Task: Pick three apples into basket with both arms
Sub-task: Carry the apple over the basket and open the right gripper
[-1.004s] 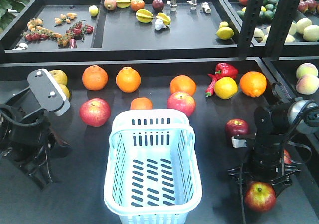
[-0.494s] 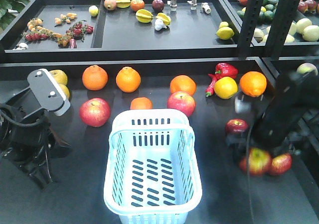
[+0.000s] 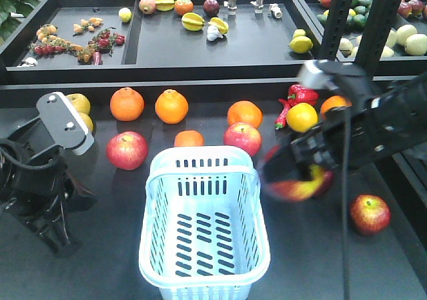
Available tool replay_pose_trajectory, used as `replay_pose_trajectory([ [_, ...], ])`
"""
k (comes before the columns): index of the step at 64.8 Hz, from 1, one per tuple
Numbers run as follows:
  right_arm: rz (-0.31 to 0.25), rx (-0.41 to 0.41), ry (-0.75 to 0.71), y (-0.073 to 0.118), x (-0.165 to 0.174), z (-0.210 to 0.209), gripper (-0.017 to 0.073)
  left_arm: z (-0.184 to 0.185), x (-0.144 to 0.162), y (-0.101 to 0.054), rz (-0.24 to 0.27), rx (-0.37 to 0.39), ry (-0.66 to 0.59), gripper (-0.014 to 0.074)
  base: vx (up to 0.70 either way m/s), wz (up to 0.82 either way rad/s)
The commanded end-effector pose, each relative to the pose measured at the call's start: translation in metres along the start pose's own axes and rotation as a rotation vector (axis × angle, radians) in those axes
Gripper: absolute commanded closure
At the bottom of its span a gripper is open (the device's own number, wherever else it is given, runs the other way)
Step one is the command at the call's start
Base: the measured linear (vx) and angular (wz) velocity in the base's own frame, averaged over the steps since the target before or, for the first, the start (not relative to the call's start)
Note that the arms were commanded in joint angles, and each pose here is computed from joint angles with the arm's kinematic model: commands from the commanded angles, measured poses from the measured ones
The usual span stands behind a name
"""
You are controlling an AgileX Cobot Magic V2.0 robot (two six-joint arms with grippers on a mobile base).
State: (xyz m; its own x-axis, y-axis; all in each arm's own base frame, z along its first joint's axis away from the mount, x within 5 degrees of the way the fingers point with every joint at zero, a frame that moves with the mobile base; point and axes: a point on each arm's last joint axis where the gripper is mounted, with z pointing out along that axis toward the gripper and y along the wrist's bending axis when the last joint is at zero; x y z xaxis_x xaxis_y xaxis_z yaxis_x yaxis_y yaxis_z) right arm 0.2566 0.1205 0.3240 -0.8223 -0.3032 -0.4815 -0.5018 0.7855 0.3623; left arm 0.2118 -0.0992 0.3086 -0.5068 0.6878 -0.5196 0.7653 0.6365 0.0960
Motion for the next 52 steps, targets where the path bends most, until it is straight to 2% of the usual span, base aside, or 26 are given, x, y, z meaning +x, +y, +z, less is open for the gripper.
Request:
replay_pose_trajectory([
  [1,-0.112,-0.068,-0.096,0.034,-0.007,-0.007,0.0563,-0.013,-0.009,0.001,-0.007,-0.032,-0.089,0.06,0.0,0.0],
  [4,-0.146,-0.062,-0.107,0.048,-0.007,0.0,0.0562,-0.013,-0.009,0.001,-0.007,-0.032,-0.089,0.06,0.0,0.0],
  [13,-0.244,0.041,-0.113,0.082,-0.003,0.024,0.0562,-0.013,-0.009,0.001,-0.007,-0.032,-0.089,0.06,0.0,0.0],
  [22,-0.312,0.192,-0.114,0.102,0.002,0.052,0.0562,-0.013,-0.009,0.001,-0.007,-0.032,-0.089,0.06,0.0,0.0],
  [27,-0.282,0.22,-0.122,0.105,0.001,0.066,0.056,-0.013,-0.009,0.001,-0.007,-0.032,-0.089,0.06,0.0,0.0],
  [36,-0.182,0.241,-0.072,0.099,0.002,0.094,0.056,-0.013,-0.009,0.001,-0.007,-0.032,-0.089,0.06,0.0,0.0],
  [44,-0.179,0.254,-0.031,0.095,0.003,0.113,0.0544,-0.013,-0.009,0.001,-0.007,-0.032,-0.089,0.06,0.0,0.0],
  [52,-0.18,0.268,0.003,0.091,0.006,0.127,0.047,-0.013,-0.009,0.001,-0.007,-0.032,-0.089,0.06,0.0,0.0],
])
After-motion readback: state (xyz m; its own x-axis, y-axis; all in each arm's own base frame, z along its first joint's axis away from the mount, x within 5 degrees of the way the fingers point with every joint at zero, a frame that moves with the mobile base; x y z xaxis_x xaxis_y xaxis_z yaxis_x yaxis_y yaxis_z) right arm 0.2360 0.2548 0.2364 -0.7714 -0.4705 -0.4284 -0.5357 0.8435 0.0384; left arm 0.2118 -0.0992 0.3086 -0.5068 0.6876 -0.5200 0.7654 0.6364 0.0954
